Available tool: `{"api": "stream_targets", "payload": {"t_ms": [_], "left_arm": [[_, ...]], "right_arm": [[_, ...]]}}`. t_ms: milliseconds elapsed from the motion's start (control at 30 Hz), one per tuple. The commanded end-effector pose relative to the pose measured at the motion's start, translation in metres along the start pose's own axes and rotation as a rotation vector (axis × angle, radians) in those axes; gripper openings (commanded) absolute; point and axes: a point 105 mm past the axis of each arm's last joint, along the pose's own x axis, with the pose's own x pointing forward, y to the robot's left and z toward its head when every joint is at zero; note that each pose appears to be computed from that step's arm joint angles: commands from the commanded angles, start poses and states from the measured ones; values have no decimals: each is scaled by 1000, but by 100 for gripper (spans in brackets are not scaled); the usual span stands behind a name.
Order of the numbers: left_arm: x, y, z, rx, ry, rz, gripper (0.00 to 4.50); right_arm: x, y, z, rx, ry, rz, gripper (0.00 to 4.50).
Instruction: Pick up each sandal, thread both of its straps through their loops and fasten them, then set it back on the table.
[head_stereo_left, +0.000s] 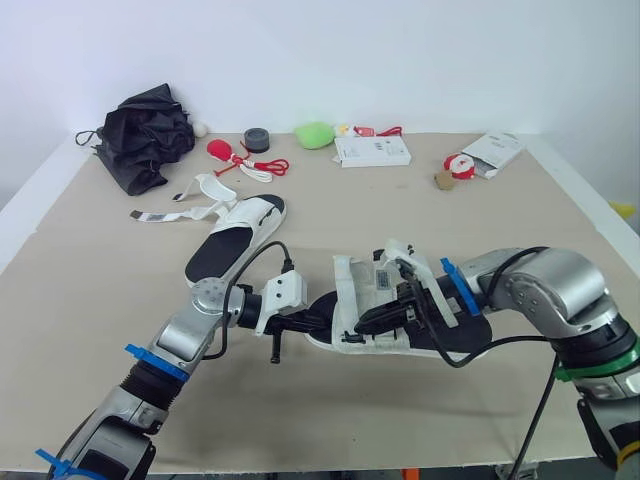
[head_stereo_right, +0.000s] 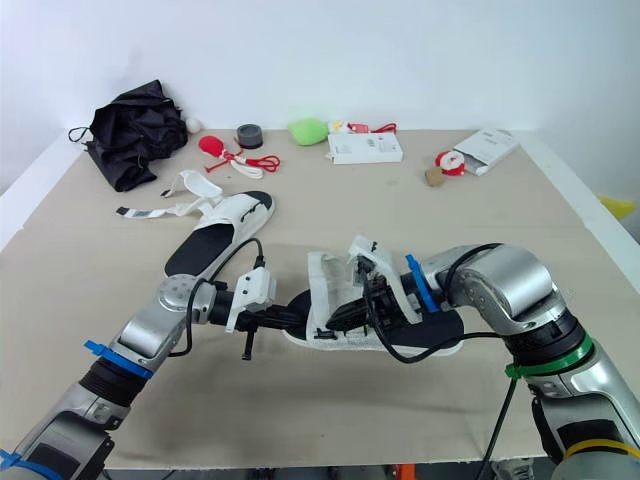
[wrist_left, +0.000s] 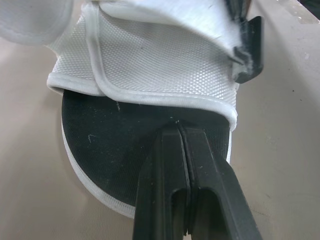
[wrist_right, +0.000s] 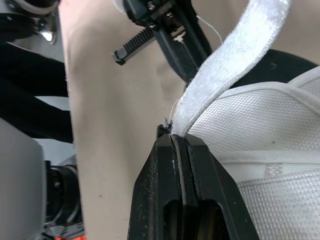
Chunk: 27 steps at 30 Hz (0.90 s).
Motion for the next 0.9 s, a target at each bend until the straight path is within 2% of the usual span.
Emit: {"api": "stream_targets", "payload": {"t_ms": [33, 367, 600, 900], "left_arm": [[-3, -10, -48, -148, 149, 1, 0], [-3, -8, -48, -146, 148, 3, 0], [-3, -7, -46, -144, 146, 4, 0], [-2, -5, -45, -142, 143, 7, 0]], "right_arm": [[8, -2, -12, 10, 47, 4, 5], [5, 23, -19, -92, 77, 133, 5], [18, 4, -17, -86, 67, 39, 5], [16, 10, -17, -74, 71, 74, 5]]}}
